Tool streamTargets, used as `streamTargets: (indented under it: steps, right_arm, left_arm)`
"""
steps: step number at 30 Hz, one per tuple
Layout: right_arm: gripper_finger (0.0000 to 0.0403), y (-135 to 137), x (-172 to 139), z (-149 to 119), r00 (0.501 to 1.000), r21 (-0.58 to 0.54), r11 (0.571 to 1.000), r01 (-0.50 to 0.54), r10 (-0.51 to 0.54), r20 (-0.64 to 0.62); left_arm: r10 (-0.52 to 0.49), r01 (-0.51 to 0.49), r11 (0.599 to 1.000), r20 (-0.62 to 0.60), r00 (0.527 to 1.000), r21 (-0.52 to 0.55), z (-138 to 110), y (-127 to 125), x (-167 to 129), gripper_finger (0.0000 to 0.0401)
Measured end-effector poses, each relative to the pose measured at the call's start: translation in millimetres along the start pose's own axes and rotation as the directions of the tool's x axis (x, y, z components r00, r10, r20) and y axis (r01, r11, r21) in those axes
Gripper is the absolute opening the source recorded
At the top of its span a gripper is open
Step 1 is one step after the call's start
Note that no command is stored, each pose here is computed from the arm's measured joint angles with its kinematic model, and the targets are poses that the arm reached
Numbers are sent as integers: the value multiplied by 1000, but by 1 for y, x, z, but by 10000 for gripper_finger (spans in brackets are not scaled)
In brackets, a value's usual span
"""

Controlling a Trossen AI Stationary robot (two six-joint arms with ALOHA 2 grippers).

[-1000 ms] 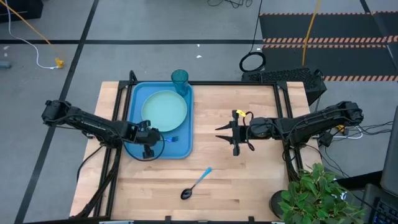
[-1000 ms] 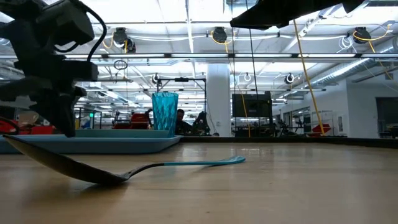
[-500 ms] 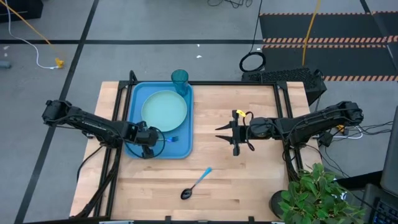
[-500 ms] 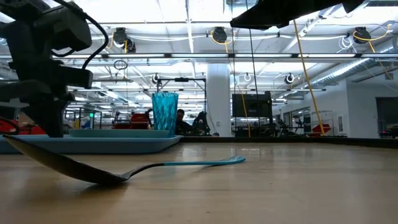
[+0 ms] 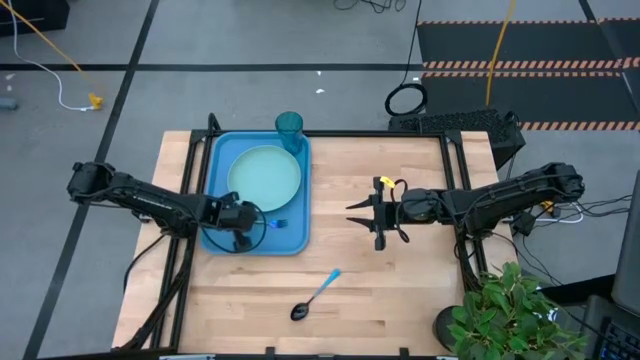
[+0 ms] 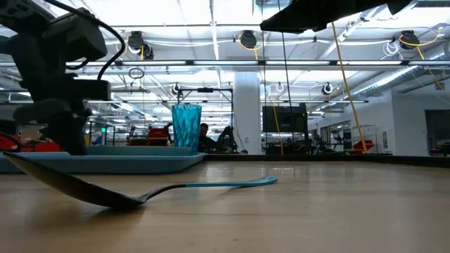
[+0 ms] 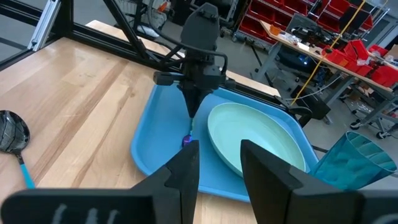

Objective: Pick and place plate/cup/fork/spoon on tray
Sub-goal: Put the blue fork on the blue tray to the bottom of the green plate, then put the blue spoon on the blue tray to the bottom of the blue fork

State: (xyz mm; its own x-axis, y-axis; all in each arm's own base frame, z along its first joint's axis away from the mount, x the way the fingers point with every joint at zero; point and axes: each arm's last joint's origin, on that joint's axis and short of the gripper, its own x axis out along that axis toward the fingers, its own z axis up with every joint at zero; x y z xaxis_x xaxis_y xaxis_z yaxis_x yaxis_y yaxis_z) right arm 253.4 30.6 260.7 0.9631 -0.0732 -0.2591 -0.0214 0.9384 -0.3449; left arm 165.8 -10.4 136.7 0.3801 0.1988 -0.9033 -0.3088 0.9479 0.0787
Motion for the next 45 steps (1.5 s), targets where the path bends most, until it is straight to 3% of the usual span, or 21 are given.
streamTargets:
  steps: [7,28,38,45]
  right_arm:
    - [112,0,0,0,1000,-1,1000,0,0,0]
    - [112,0,0,0,1000,-1,1000,0,0,0]
    - [112,0,0,0,1000,-4,1000,0,0,0]
    - [112,0,0,0,1000,25,1000,-1,1,-3]
  left_arm:
    - [-21,21,1000,53,998,-6,6,0,0,8]
    - [-26,23,998,58,998,59,14,-8,22,5]
    - [-32,27,998,71,997,65,29,-12,10,3]
    - [-109,84,985,166,980,150,59,-35,-19,4]
